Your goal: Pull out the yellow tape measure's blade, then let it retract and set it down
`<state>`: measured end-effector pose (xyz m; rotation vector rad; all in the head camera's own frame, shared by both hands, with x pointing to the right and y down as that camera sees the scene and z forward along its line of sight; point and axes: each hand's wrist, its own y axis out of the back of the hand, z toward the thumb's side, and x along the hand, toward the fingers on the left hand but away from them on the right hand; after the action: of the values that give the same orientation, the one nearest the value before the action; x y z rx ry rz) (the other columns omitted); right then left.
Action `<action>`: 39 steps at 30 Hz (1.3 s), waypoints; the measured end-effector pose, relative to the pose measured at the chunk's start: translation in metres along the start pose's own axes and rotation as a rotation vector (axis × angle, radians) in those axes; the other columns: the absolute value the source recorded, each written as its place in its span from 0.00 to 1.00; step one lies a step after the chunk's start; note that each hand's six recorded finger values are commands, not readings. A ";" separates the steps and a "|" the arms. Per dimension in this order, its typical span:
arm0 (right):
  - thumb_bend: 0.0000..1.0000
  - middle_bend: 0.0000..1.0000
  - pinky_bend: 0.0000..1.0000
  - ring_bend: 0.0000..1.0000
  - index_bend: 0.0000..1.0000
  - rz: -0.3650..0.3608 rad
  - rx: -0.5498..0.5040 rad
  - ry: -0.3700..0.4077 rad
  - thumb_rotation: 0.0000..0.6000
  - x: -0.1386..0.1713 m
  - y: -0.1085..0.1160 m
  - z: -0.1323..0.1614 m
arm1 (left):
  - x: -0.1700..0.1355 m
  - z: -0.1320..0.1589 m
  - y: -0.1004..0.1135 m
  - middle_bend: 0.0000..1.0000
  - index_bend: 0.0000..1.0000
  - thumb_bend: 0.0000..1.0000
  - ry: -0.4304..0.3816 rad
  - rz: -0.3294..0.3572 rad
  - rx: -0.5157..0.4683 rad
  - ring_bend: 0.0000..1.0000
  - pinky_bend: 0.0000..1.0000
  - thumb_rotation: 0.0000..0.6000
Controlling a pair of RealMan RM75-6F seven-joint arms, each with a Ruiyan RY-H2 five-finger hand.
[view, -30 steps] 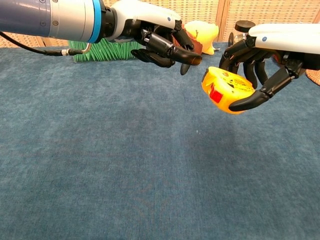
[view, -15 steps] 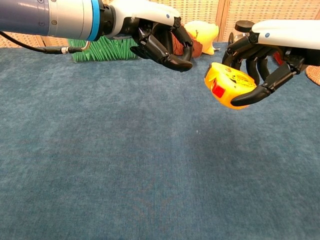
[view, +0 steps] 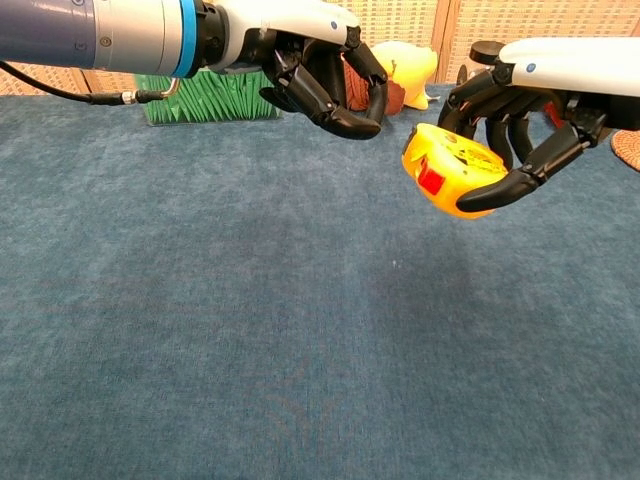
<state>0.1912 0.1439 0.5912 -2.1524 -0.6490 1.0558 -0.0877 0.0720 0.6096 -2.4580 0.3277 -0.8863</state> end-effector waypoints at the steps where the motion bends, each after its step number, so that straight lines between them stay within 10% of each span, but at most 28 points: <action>1: 0.22 0.57 0.56 0.57 0.52 0.000 -0.001 0.003 0.65 0.000 0.000 0.001 | 0.000 0.000 0.000 0.94 0.46 0.33 0.000 0.001 -0.002 0.92 0.93 0.76; 39: 0.22 0.57 0.56 0.57 0.52 -0.009 -0.049 0.034 0.65 0.001 0.003 0.009 | 0.012 0.015 -0.008 0.94 0.46 0.32 -0.068 -0.002 -0.137 0.92 0.93 0.76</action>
<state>0.1852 0.1455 0.5843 -2.2031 -0.6740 1.0059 -0.0688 0.0793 0.6102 -2.6072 0.3735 -0.8031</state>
